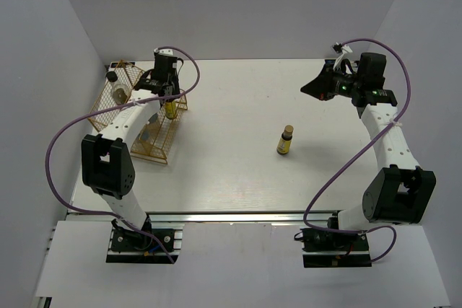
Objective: Organize the condiment bottles
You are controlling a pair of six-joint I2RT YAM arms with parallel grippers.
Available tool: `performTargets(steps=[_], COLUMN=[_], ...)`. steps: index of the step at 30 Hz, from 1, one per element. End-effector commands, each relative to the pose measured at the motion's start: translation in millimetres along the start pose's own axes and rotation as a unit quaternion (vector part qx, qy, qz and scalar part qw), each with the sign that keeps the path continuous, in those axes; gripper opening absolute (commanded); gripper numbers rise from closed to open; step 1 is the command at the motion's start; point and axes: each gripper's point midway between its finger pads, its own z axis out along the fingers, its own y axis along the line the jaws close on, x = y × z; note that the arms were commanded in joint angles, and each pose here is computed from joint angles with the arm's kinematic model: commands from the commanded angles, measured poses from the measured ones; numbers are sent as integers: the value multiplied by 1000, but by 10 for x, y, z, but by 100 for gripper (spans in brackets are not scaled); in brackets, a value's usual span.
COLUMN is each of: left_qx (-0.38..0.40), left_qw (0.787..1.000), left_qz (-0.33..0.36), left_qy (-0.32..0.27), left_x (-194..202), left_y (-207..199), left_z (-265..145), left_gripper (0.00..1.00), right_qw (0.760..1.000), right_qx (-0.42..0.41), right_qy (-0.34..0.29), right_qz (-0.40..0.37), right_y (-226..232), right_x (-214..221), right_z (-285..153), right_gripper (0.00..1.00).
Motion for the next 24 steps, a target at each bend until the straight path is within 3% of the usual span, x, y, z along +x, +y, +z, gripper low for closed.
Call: performTargets(steps=[1,4,5,9,13,19,24], left_qx=[1,-2,-3,-6,-7,28,58], left_qw=[998,999,999,999,999,994,989], left_qz=[-28,-29,-29,-29,-33,-46,-52], left_qy=[-49,-46,-45,-42,-43,-90,-129], left_x=[-268,-232,-219,-187,-191,-602,-956], left_y=[45,55,67,78,95,28,-14], left_z=[-138,-126,-128,-133,-159,-443,-737], left_gripper=[4,32,51,75,85,90,93], right_qw=[1000,1000,1000,1000,1000,993,982], right_qx=[-1,-1,-1,-2,-6,-51,-58], right_qy=[-13,-13,-14,-13,-12,-4,7], right_qz=[-24,-23,-24,-23,-27,-109,-180], right_y=[90,89,87,92,107,281,402], right_x=[-105,-100,-106,-102,-104,-89,-36], right_z=[-80,-82,-80,-80,-84,-136,-163], right_gripper=[0,2,5,11,19,55,68])
